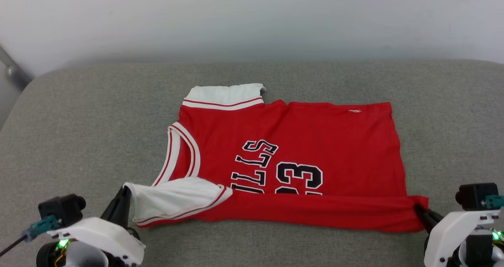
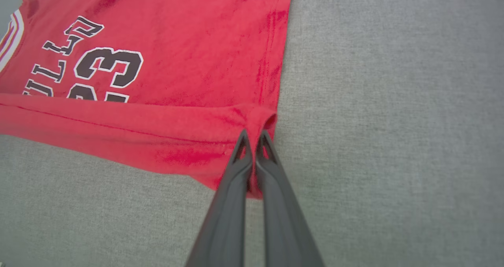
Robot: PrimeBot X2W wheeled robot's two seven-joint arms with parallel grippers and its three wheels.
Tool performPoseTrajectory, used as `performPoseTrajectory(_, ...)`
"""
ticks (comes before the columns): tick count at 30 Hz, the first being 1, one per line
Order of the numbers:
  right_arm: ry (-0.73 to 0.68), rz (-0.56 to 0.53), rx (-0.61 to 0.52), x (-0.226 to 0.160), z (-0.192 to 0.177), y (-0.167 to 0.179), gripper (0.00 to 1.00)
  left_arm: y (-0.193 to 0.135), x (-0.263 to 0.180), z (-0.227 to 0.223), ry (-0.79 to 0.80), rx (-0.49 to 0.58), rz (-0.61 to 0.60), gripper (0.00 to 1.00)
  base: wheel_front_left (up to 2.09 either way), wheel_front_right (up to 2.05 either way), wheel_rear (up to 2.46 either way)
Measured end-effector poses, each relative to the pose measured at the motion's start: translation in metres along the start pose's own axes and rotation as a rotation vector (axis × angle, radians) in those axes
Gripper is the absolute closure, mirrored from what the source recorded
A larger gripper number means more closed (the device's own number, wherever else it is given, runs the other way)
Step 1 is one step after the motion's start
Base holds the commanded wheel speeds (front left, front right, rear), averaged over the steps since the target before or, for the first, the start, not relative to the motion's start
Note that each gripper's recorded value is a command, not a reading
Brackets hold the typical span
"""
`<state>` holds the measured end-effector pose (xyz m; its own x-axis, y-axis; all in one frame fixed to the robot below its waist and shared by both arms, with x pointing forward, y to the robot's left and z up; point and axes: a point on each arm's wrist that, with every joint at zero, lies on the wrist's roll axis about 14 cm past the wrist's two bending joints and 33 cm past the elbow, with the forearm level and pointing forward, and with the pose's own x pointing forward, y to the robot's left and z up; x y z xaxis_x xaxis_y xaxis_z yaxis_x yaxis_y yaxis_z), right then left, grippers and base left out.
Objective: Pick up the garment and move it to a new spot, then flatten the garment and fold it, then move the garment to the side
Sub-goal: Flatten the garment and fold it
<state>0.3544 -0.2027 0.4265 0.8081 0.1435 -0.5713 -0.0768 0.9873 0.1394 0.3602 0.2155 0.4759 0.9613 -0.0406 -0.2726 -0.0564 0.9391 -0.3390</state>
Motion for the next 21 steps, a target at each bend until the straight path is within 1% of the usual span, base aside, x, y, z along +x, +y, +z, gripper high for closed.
performPoseTrajectory(2,0.006,0.003,0.0,0.011,0.004,0.0,1.0,-0.004,0.014,0.004,-0.008,-0.004,-0.017,1.0,0.0,0.0,0.0)
performPoseTrajectory(7,0.015,0.013,-0.017,0.038,0.013,0.002,1.0,-0.006,0.046,-0.002,0.019,-0.004,-0.036,1.0,0.0,0.0,0.0)
performPoseTrajectory(15,0.043,0.027,-0.052,0.071,0.01,0.003,1.0,0.003,0.074,-0.043,0.157,-0.025,-0.027,1.0,0.0,0.0,0.0)
performPoseTrajectory(16,0.036,0.025,-0.063,0.073,0.012,0.001,0.95,0.003,0.074,-0.048,0.175,-0.031,-0.031,1.0,0.0,0.0,0.0)
performPoseTrajectory(17,0.027,0.022,-0.072,0.075,0.013,0.0,0.73,0.005,0.074,-0.052,0.188,-0.03,-0.03,0.7,0.0,0.0,0.0)
performPoseTrajectory(18,0.026,0.021,-0.071,0.077,0.012,0.0,0.39,0.005,0.074,-0.057,0.202,-0.032,-0.032,0.51,0.0,0.0,0.0)
performPoseTrajectory(19,0.03,0.023,-0.078,0.077,0.009,0.001,0.0,0.005,0.074,-0.059,0.209,-0.037,-0.033,0.0,0.0,0.0,0.0)
performPoseTrajectory(21,0.021,0.022,-0.076,0.077,0.007,0.0,0.0,0.004,0.073,-0.063,0.217,-0.052,-0.032,0.0,0.0,0.0,0.0)
